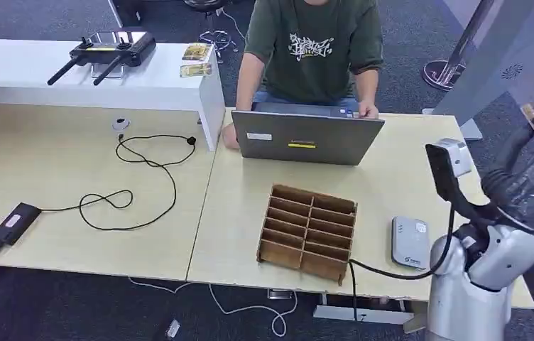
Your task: Pass the card to the sensor for recognition and then transmit it.
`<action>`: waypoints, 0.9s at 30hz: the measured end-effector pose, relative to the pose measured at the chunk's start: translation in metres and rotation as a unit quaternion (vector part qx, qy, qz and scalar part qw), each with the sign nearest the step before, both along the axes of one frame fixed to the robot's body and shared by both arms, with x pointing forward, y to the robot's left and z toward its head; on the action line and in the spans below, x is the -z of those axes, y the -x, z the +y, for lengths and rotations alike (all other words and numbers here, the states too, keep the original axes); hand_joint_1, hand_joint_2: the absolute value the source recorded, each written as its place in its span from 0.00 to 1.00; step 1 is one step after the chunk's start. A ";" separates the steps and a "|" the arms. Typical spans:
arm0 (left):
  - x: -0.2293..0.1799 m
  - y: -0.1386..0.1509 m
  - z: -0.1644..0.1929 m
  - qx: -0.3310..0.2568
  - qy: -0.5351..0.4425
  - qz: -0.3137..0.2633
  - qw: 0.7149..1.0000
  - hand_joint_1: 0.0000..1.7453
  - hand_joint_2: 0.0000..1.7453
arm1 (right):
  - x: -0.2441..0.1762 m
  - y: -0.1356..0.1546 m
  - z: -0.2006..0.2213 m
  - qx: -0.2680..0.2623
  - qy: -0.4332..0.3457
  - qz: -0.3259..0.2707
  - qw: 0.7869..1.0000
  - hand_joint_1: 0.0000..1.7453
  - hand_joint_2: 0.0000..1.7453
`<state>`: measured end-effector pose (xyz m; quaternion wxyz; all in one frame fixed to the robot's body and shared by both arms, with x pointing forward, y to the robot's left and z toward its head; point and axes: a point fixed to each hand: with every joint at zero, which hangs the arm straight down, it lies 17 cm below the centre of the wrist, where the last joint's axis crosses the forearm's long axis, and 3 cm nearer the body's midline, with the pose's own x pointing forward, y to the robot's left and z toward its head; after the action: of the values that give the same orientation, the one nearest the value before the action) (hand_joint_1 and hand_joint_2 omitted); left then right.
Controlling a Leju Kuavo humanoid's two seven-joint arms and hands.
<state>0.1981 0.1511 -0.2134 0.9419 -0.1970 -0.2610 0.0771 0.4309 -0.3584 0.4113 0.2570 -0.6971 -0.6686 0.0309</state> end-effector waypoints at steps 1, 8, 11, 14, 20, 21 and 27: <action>-0.001 -0.001 -0.001 0.003 0.000 -0.001 1.000 0.00 0.00 | -0.004 -0.007 0.005 0.001 0.009 0.002 1.000 0.86 1.00; -0.001 -0.001 -0.007 0.024 -0.003 0.002 1.000 0.00 0.00 | -0.018 -0.058 0.016 -0.004 0.017 0.027 0.999 0.81 1.00; -0.001 -0.001 -0.009 0.034 -0.004 0.001 0.999 0.00 0.00 | -0.024 -0.082 0.025 -0.005 0.031 0.046 0.998 0.75 1.00; -0.002 -0.002 -0.011 0.044 -0.005 0.002 0.999 0.00 0.00 | -0.023 -0.108 0.044 -0.006 0.059 0.080 0.995 0.79 1.00; -0.002 -0.003 -0.014 0.054 -0.007 0.001 0.999 0.00 0.00 | -0.016 -0.139 0.083 -0.008 0.128 0.118 0.985 0.83 1.00; -0.002 -0.003 -0.014 0.055 -0.007 0.002 0.998 0.00 0.00 | -0.014 -0.143 0.087 -0.007 0.138 0.123 0.983 0.84 1.00; -0.002 -0.001 -0.017 0.066 -0.008 0.004 0.998 0.00 0.00 | -0.008 -0.160 0.103 0.004 0.189 0.151 0.970 0.82 1.00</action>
<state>0.1993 0.1342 -0.2113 0.9475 -0.2060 -0.2442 0.0130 0.5910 -0.2551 0.4190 0.2190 -0.7231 -0.6011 0.2605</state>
